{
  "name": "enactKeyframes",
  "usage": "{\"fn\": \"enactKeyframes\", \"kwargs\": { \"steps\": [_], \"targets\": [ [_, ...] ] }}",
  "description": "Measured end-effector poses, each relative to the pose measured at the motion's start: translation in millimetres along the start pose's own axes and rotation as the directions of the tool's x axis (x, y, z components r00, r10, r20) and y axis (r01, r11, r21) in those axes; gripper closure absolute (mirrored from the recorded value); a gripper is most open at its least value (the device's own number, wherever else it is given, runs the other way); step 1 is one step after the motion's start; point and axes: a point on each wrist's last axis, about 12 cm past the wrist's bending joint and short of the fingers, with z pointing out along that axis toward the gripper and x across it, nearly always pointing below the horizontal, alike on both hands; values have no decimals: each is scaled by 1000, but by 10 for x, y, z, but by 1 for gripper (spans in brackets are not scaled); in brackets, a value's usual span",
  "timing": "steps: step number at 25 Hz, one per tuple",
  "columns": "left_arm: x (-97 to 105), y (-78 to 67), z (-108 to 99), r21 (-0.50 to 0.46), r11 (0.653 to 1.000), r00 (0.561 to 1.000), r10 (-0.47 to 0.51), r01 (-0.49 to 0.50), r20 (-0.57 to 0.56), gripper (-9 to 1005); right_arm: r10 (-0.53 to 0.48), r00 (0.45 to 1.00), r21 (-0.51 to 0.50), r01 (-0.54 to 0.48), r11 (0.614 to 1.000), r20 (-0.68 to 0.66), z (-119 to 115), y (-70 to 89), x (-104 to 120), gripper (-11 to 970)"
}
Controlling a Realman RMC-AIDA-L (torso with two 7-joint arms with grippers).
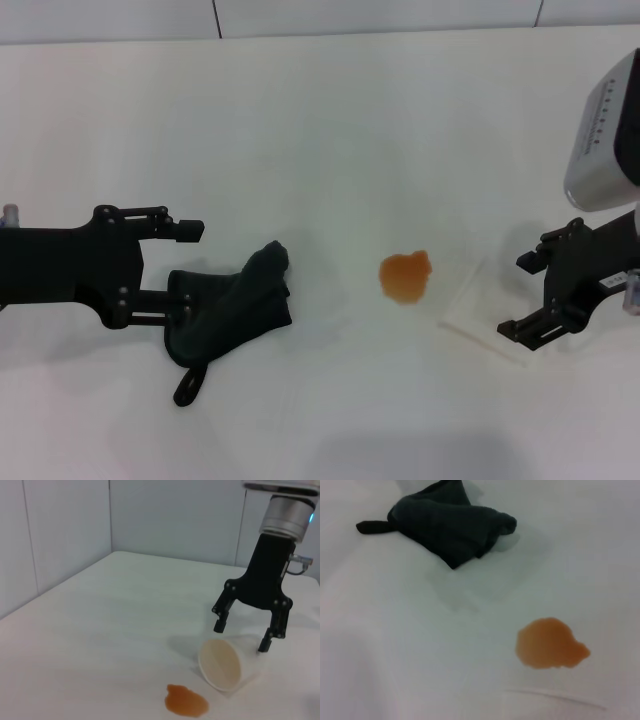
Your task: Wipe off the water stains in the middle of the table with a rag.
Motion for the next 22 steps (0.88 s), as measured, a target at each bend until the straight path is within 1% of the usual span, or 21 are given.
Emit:
{"fn": "enactKeyframes", "kwargs": {
  "steps": [10, 22],
  "targets": [
    [1, 3, 3, -4, 1000, 1000, -1, 1, 3, 244, 6, 1000, 5, -6, 1000, -30, 186, 0, 40, 119],
    [2, 12, 9, -6, 1000, 1000, 0, 0, 2, 247, -5, 1000, 11, 5, 1000, -30, 228, 9, 17, 119]
  ]
}}
